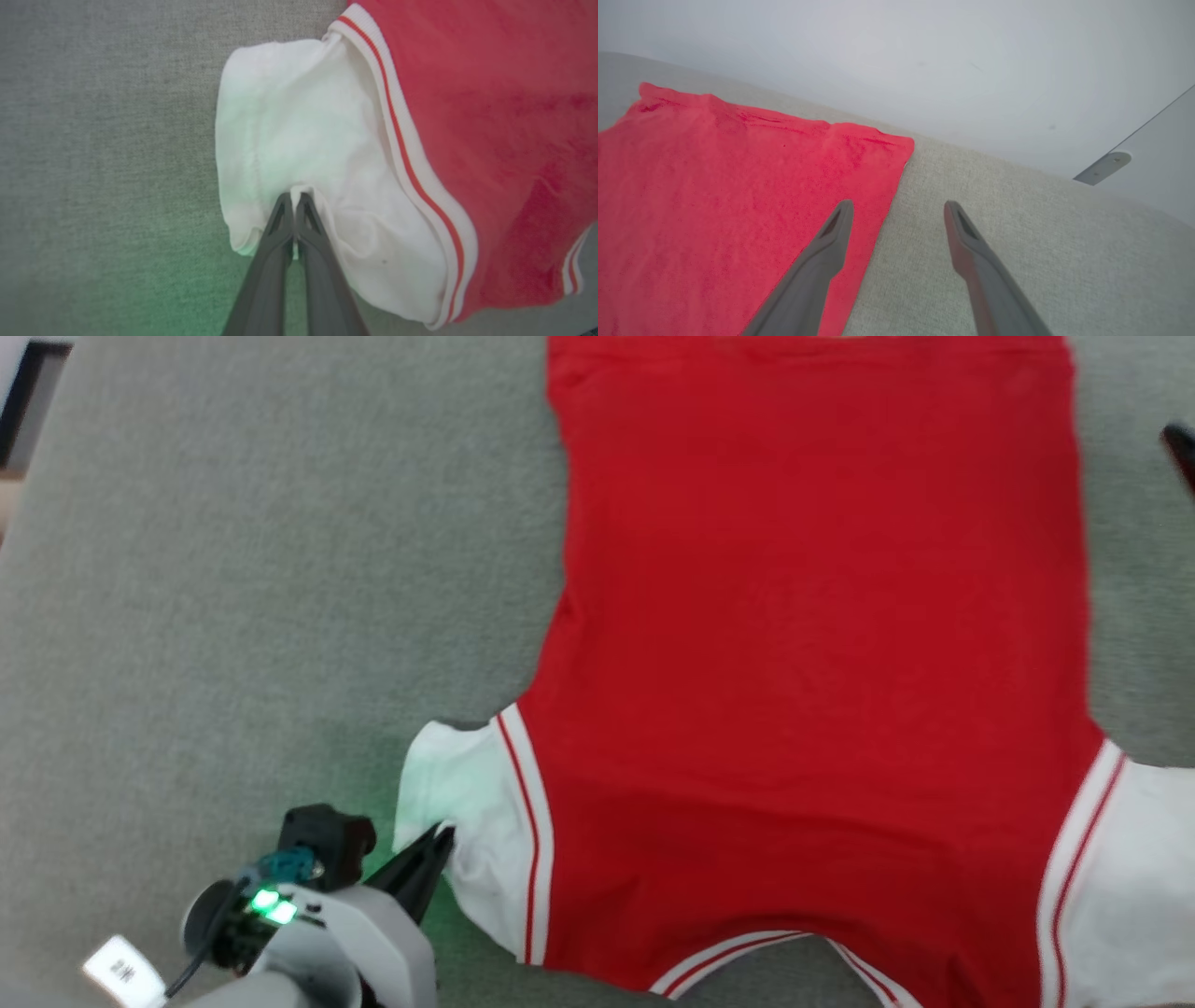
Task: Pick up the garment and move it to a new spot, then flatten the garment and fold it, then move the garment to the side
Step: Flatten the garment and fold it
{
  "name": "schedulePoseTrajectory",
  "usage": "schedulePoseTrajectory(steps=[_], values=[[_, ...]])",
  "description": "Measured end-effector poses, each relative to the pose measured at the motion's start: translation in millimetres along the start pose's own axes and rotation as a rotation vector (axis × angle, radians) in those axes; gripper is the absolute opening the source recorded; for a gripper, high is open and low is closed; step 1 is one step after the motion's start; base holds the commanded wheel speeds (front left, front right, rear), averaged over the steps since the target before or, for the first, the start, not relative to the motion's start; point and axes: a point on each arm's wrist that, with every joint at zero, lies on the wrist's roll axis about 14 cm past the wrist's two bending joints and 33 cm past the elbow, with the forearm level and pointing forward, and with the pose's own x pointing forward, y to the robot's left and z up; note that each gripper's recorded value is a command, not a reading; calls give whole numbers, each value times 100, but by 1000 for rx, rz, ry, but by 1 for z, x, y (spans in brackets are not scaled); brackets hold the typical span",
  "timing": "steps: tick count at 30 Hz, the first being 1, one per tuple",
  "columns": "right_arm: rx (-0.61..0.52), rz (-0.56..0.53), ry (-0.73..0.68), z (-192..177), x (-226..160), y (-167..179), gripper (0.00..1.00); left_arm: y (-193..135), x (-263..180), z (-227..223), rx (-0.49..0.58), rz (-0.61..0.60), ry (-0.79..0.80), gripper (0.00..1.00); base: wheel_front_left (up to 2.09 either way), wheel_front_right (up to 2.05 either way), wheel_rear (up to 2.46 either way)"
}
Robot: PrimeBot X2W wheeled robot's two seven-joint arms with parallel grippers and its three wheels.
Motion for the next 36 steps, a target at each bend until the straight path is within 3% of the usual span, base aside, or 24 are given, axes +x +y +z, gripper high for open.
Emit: schedulePoseTrajectory(steps=[6,10,23,24,25,36], values=[[37,-47,64,3,60,-15,100,3,9,-4,-8,-3,9,0,0,0,0],[99,-65,163,-15,93,-18,100,4,11,-9,-23,-7,20,0,0,0,0],[201,-54,489,-72,160,4,100,11,15,-23,-76,12,28,0,0,0,0],[188,-54,520,-75,162,6,57,12,15,-24,-80,17,31,0,0,0,0],[175,-57,543,-79,163,6,0,13,16,-26,-85,20,35,0,0,0,0],[109,-94,533,-80,160,-1,0,16,21,-27,-90,17,28,0,0,0,0]])
